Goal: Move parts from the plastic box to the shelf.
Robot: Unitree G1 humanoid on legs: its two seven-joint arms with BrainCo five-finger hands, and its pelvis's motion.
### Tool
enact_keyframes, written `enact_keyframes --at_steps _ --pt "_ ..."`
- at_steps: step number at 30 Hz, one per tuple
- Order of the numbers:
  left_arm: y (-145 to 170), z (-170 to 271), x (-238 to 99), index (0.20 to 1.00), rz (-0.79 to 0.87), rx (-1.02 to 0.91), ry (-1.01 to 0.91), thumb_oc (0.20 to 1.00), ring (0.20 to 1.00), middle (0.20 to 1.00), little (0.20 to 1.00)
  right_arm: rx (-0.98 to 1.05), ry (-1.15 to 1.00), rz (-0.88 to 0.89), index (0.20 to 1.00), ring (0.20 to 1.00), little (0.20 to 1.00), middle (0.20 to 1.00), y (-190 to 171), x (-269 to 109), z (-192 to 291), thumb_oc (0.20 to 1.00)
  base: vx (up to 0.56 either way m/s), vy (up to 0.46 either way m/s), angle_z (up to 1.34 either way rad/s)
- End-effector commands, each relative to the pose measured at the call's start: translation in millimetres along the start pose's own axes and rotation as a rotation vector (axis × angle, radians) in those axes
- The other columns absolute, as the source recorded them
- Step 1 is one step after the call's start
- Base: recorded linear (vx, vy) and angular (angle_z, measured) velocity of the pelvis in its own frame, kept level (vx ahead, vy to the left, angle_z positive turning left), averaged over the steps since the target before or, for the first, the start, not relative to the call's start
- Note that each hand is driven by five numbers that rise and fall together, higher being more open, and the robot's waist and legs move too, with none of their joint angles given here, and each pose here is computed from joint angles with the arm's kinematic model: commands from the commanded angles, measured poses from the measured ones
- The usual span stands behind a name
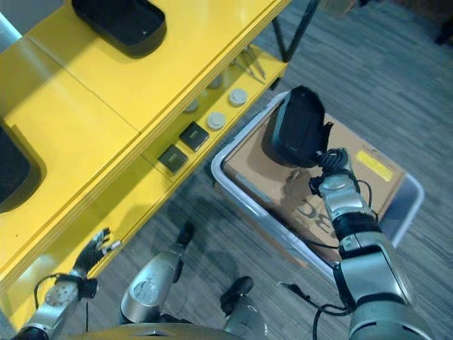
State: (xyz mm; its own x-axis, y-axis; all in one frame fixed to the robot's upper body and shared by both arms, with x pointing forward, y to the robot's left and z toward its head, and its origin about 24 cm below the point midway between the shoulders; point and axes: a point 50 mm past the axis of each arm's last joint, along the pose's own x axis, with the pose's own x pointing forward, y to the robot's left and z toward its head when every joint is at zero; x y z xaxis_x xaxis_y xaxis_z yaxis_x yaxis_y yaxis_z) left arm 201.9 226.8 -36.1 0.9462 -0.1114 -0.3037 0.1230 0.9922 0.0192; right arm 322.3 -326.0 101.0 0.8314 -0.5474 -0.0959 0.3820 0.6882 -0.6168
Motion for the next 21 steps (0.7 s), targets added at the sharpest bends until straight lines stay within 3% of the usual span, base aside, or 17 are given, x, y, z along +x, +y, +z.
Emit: enact_keyframes --at_steps 1,5,10,21 --pt "-3.7 -0.2 1.1 1.000 -0.101 -0.145 0.040 1.000 1.000 1.000 1.000 -0.039 -0.040 -0.051 0.200 0.200 0.200 0.200 -4.6 -0.9 8.5 0.200 0.07 -0.139 -0.32" --pt "-25.5 36.2 15.7 1.000 -0.242 -0.234 -0.045 1.000 1.000 1.000 1.000 0.000 -0.046 -0.008 0.200 0.200 0.200 0.200 15.9 -16.2 -1.1 0.200 0.06 -0.090 -0.28" --pt "-62.4 57.8 28.3 1.000 -0.399 -0.369 -0.014 1.000 1.000 1.000 1.000 0.010 -0.051 0.060 0.200 0.200 0.200 0.200 36.9 -32.4 -13.2 0.200 0.03 -0.054 -0.16" --pt "-124.9 47.6 64.4 1.000 -0.451 -0.382 0.381 1.000 1.000 1.000 1.000 -0.061 -0.184 0.240 0.200 0.200 0.200 0.200 85.1 -54.3 7.9 0.200 0.03 -0.003 -0.22"
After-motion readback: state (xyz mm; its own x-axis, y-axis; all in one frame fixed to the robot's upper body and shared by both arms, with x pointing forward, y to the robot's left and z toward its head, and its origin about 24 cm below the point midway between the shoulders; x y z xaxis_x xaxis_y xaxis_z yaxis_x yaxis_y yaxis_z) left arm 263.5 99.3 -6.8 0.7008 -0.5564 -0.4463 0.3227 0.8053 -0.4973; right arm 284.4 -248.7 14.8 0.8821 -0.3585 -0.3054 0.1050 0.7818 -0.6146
